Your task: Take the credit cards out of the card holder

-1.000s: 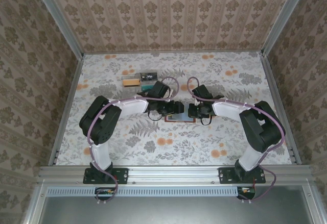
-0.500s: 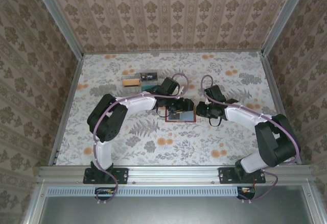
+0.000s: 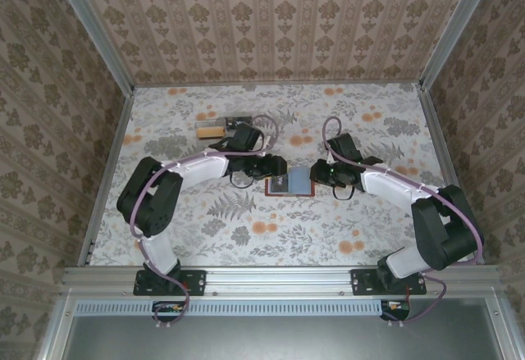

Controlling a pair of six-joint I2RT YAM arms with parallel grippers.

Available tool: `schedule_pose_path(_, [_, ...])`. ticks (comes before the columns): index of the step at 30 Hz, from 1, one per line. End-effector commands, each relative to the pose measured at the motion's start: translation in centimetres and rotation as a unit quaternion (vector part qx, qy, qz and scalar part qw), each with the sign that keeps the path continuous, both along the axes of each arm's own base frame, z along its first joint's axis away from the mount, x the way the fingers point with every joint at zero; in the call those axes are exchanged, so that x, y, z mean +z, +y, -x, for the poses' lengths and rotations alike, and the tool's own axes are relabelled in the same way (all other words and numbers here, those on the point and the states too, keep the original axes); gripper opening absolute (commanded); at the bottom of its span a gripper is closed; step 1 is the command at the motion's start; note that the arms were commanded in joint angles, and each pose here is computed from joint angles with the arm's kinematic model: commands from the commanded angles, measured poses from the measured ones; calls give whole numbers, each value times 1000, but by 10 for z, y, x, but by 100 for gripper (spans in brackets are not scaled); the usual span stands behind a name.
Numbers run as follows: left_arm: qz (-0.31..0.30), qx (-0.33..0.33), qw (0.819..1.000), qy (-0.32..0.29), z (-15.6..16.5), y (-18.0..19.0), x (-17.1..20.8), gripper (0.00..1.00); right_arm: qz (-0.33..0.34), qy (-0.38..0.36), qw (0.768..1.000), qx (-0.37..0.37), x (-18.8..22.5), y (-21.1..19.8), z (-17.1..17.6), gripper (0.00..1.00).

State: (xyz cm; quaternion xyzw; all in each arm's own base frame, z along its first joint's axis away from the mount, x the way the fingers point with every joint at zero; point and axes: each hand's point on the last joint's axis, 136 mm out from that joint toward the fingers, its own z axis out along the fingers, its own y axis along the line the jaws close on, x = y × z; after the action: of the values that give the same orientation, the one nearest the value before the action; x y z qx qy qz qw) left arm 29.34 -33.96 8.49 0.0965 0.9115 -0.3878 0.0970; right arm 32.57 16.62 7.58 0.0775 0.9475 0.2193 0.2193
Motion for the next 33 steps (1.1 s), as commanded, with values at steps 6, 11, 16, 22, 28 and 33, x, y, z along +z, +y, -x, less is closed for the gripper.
schedule_pose_path(6, [-18, 9, 1000, 14, 3, 17, -22, 5, -53, -9, 997, 49, 21, 48, -14, 18])
schedule_pose_path(11, [-29, 13, 999, 22, 0, 17, -35, 0, -80, 17, 995, 53, 6, 62, -16, 14])
schedule_pose_path(16, [-50, 15, 998, 34, 2, 23, -50, 0, -97, 34, 993, 55, -5, 69, -17, 14])
schedule_pose_path(22, [-61, 19, 997, 34, 4, 27, -54, 0, -104, 50, 992, 59, -15, 73, -16, 17])
schedule_pose_path(28, [-63, 24, 998, 18, 1, 30, -45, 0, -107, 61, 990, 63, -23, 77, -15, 18])
schedule_pose_path(33, [-69, 26, 997, 20, 1, 34, -47, 0, -107, 69, 990, 68, -29, 81, -14, 21])
